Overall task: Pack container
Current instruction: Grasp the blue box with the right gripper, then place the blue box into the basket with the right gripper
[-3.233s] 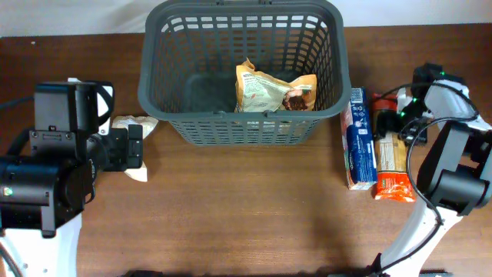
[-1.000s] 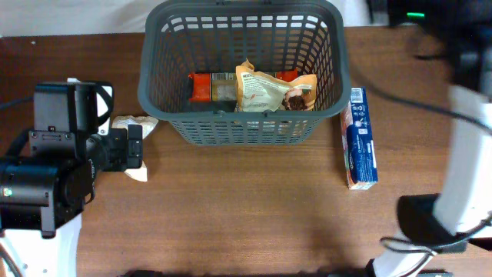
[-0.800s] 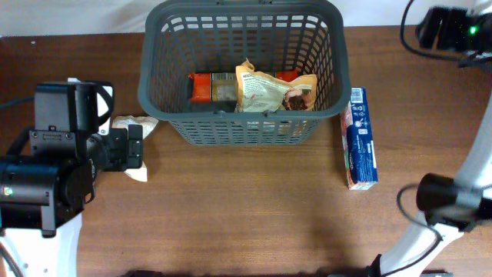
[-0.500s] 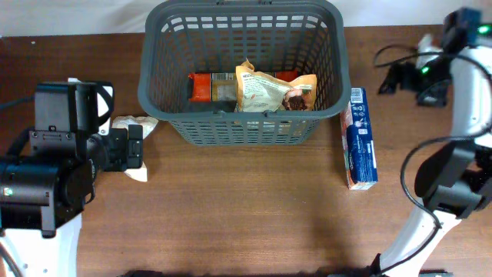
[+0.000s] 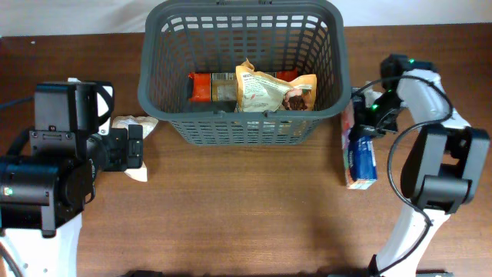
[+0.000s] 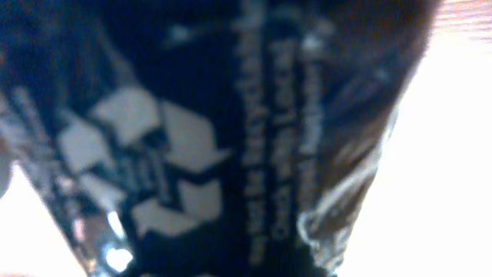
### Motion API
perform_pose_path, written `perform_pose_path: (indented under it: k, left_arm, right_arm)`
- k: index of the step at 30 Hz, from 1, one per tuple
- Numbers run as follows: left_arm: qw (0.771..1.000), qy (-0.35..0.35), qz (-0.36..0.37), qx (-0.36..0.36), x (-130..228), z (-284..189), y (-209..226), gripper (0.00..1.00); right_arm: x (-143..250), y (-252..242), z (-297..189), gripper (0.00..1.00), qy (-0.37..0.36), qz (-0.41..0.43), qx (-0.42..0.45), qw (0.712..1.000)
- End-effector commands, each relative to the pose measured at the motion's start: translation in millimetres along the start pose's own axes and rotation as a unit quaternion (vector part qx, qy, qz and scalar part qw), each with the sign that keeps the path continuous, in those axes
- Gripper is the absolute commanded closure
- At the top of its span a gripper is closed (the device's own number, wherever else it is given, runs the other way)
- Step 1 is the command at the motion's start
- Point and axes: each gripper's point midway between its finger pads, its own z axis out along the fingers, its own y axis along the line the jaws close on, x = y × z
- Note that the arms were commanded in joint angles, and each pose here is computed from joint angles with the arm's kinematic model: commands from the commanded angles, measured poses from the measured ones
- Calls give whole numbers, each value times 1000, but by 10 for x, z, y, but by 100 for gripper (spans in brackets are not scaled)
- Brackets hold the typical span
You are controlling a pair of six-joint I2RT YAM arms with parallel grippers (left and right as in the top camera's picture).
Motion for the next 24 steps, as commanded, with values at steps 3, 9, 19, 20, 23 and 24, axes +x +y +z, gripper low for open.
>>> perform_pose_path:
  k: [3, 9, 19, 20, 23, 24]
  left_arm:
    - [1000, 4, -4, -5, 13, 17, 20, 1]
    - [1000, 4, -4, -5, 13, 17, 20, 1]
    - [1000, 4, -5, -5, 13, 17, 20, 1]
    - [1000, 4, -4, -5, 13, 17, 20, 1]
    - [1000, 4, -4, -5, 13, 17, 20, 1]
    - [1000, 4, -4, -5, 13, 17, 20, 1]
  right_arm:
    - [-316, 151, -2001, 96, -229, 3, -12, 973]
    - [364, 1360, -3759, 96, -473, -205, -34, 856]
    - [746, 3179, -3462, 96, -478, -625, 96, 609]
    - [617, 3280, -3271, 96, -455, -664, 115, 582]
    - [202, 3388, -2888, 96, -421, -691, 140, 571]
    - [52, 3391, -2782, 96, -415, -688, 147, 577]
